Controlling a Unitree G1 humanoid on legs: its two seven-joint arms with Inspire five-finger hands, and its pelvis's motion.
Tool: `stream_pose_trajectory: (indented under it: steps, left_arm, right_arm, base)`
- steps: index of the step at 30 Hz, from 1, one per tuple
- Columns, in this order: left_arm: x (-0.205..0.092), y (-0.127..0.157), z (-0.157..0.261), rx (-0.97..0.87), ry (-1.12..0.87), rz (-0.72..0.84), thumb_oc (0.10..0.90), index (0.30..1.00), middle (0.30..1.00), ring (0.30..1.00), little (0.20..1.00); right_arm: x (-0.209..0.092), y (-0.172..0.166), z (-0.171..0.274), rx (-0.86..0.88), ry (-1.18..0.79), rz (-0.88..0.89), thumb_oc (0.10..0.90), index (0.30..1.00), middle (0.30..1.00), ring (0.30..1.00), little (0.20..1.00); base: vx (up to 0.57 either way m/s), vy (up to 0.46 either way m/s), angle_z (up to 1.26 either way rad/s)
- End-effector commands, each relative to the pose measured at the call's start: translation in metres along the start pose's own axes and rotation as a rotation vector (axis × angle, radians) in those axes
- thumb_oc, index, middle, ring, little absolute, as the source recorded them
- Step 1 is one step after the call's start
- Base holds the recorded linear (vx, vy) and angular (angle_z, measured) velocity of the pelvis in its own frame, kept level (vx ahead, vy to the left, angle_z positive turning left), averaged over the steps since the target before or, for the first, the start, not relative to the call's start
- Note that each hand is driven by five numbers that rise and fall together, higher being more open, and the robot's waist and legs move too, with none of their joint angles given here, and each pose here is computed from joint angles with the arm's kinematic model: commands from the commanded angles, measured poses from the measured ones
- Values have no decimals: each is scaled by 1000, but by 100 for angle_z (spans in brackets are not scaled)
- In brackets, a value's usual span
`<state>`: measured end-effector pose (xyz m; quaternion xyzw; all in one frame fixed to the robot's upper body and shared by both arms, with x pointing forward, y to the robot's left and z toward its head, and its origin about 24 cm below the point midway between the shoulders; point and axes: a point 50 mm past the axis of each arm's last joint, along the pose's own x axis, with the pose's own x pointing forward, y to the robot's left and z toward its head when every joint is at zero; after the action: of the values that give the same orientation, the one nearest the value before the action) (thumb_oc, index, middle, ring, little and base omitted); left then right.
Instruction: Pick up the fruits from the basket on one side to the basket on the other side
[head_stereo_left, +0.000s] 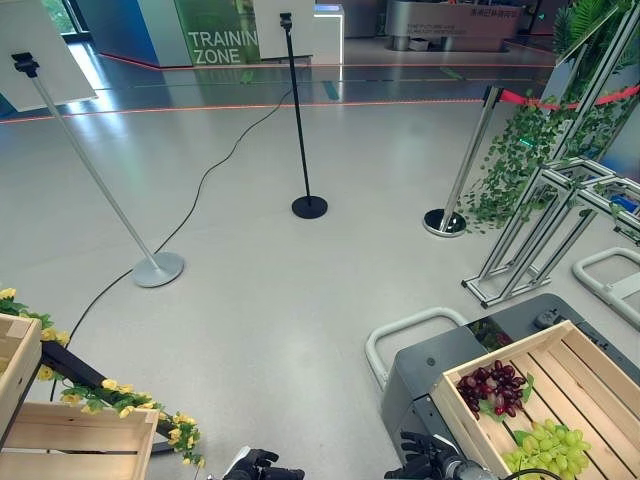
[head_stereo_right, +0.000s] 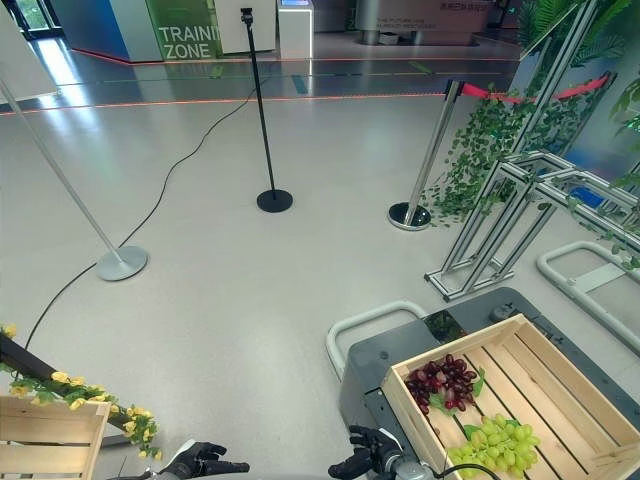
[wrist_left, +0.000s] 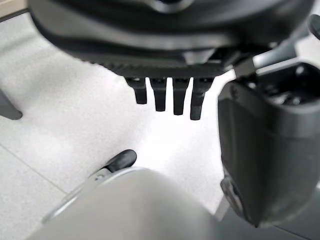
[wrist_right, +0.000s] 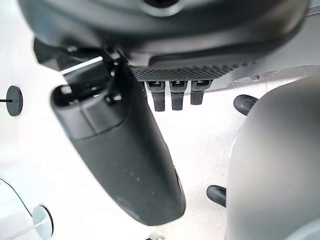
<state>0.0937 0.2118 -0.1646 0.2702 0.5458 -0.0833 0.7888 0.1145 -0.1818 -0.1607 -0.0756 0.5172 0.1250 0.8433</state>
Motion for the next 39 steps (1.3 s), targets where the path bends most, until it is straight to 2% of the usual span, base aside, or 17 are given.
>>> stream_pose_trajectory:
  steps: [1,9,17,19,24,30,35,39]
  left_arm:
    - [4,-8,33,16,-79,-10,800,900,900,900,900]
    - [4,-9,31,19,-73,-21,800,900,900,900,900]
    - [4,7,34,48,-103,19,800,900,900,900,900]
    - [3,9,32,47,-115,34,800,900,900,900,900]
    - [2,15,33,27,-143,76,800,900,900,900,900]
    - [2,21,36,-7,-174,121,800,900,900,900,900]
    - [2,22,38,-11,-186,126,800,900,900,900,900]
    - [1,24,36,2,-191,124,800,900,900,900,900]
  right_arm:
    - [6,5,22,-81,-37,40,800,900,900,900,900]
    - [6,9,39,-159,-178,67,800,900,900,900,900]
    - [-11,5,117,-60,-592,123,800,900,900,900,900]
    - [-29,5,144,-38,-765,129,800,900,900,900,900]
    - [-61,-4,172,50,-1004,93,800,900,900,900,900]
    - [-113,-39,200,239,-1325,-50,800,900,900,900,900]
    - [-132,-66,204,271,-1411,-163,800,900,900,900,900]
    - [-152,-98,205,240,-1444,-321,800,900,900,900,900]
  base:
    - [0,0,0]
    - [0,0,0]
    - [-43,-20,-4]
    - [-63,8,-18]
    - [-59,19,-20]
    - [-57,28,-22]
    - [-25,32,-21]
    - [-7,-3,-7]
